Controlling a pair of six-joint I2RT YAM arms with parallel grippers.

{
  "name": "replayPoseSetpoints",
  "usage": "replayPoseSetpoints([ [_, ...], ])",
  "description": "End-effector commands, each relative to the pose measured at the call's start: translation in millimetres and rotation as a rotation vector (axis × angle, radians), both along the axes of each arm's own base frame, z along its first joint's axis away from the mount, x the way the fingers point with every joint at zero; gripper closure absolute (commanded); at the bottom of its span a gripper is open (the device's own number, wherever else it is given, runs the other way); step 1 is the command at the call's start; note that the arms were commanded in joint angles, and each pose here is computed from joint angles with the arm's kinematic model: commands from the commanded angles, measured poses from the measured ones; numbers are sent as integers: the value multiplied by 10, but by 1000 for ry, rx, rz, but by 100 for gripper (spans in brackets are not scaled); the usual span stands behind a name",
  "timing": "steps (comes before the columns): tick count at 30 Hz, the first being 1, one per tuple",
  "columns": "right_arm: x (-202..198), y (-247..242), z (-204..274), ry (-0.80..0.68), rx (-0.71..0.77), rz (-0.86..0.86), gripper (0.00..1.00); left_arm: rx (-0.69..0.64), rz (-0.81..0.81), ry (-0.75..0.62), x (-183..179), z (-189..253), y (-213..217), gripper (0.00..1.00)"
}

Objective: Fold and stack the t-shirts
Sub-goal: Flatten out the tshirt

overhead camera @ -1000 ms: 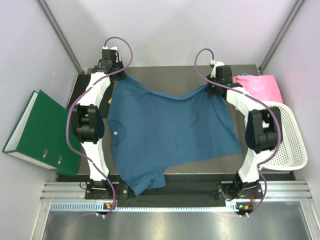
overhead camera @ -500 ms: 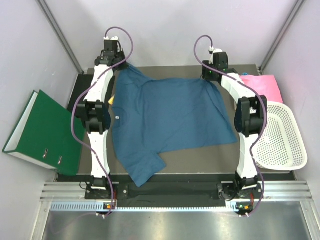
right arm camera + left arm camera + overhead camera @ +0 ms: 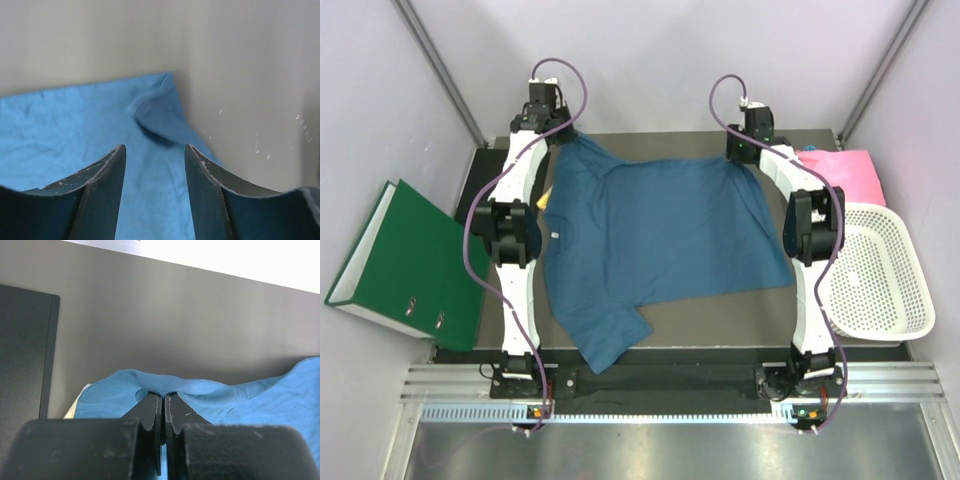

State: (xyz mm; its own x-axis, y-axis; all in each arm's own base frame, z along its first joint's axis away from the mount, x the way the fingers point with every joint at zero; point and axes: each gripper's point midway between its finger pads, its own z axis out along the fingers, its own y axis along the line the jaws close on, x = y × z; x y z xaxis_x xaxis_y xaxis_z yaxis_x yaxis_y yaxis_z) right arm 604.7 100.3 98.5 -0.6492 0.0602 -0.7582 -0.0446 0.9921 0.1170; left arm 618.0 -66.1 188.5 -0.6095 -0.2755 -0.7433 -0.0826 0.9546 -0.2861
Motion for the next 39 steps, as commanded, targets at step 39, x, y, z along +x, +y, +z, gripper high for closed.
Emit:
replayPoseSetpoints([
  [39,407,195,294,-140,109,37,51,-25,8,53,-83,-269,-34,100],
])
